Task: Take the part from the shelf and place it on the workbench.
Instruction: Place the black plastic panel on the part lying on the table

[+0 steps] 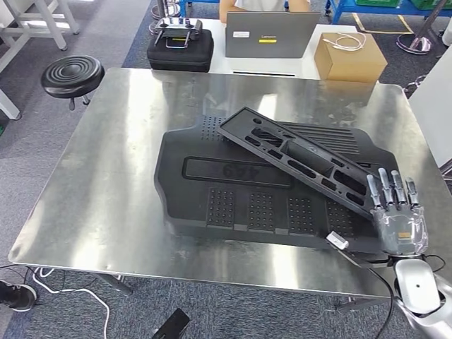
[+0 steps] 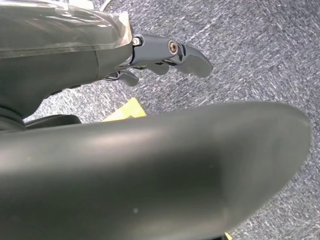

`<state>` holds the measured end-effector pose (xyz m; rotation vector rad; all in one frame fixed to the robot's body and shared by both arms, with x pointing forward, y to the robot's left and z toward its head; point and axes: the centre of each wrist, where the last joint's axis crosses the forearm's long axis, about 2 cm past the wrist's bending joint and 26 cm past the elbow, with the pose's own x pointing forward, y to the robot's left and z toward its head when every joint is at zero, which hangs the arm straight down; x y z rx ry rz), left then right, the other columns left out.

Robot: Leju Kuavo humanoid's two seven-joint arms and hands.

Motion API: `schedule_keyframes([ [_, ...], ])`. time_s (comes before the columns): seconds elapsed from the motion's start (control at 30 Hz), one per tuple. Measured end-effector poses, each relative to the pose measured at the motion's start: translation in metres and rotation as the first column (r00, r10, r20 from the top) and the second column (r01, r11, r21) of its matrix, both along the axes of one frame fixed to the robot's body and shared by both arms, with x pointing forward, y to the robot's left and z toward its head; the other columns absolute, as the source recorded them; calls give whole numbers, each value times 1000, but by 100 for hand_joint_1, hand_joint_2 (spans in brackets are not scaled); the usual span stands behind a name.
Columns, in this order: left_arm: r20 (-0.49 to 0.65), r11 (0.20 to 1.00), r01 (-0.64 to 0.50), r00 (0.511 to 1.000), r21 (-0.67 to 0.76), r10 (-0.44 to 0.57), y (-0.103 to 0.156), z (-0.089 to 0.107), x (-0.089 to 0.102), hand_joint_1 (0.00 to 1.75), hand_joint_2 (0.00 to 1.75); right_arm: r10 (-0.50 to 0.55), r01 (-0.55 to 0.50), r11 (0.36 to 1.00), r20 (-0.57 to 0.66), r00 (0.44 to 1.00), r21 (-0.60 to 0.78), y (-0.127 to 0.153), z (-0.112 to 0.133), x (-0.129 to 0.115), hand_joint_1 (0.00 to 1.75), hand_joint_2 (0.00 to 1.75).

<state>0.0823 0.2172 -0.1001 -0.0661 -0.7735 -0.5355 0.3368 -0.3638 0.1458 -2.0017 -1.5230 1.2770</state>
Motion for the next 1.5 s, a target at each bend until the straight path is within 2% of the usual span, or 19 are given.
schedule_keyframes([
  [0.23,1,1000,-3,1000,4,3,0,0,-1,0,0,54,-55,998,59,997,25,4,9,-9,0,0],
  [0.43,-2,1000,-7,1000,3,7,0,-1,-3,0,0,235,-234,972,23,972,-34,14,15,-29,0,0],
  [0.6,-3,1000,-11,1000,2,11,0,-1,-3,0,0,247,-246,969,48,968,-12,16,21,-36,0,0],
  [0.67,-4,1000,-12,1000,2,12,0,-1,-3,0,0,285,-284,959,25,958,-21,16,21,-39,0,0],
  [0.8,-6,1000,-20,1000,-3,20,1,-1,-5,0,0,446,-447,894,-92,890,5,14,20,-50,0,0],
  [0.87,-5,1000,-25,1000,-8,25,2,-1,-6,0,0,495,-491,869,-98,863,65,10,25,-54,0,0],
  [0.97,-3,1000,-26,1000,-11,26,2,-1,-6,0,0,560,-555,825,-21,828,107,17,35,-62,0,0],
  [1.07,-4,1000,-21,1000,-9,21,2,-1,-6,0,0,632,-643,758,118,766,112,41,52,-72,0,0],
  [1.13,-5,1000,-17,1000,-7,17,2,-1,-6,0,0,658,-694,711,240,713,112,53,67,-77,0,87],
  [1.2,-6,1000,-16,1000,-4,16,2,-1,-6,0,0,640,-714,691,364,677,113,59,83,-81,0,175],
  [1.33,-7,1000,-17,1000,4,17,1,-1,-7,0,0,486,-721,659,612,624,212,62,108,-93,0,175],
  [1.5,-6,1000,-18,1000,7,18,1,-2,-8,0,0,330,-722,624,737,590,299,61,118,-103,0,175],
])
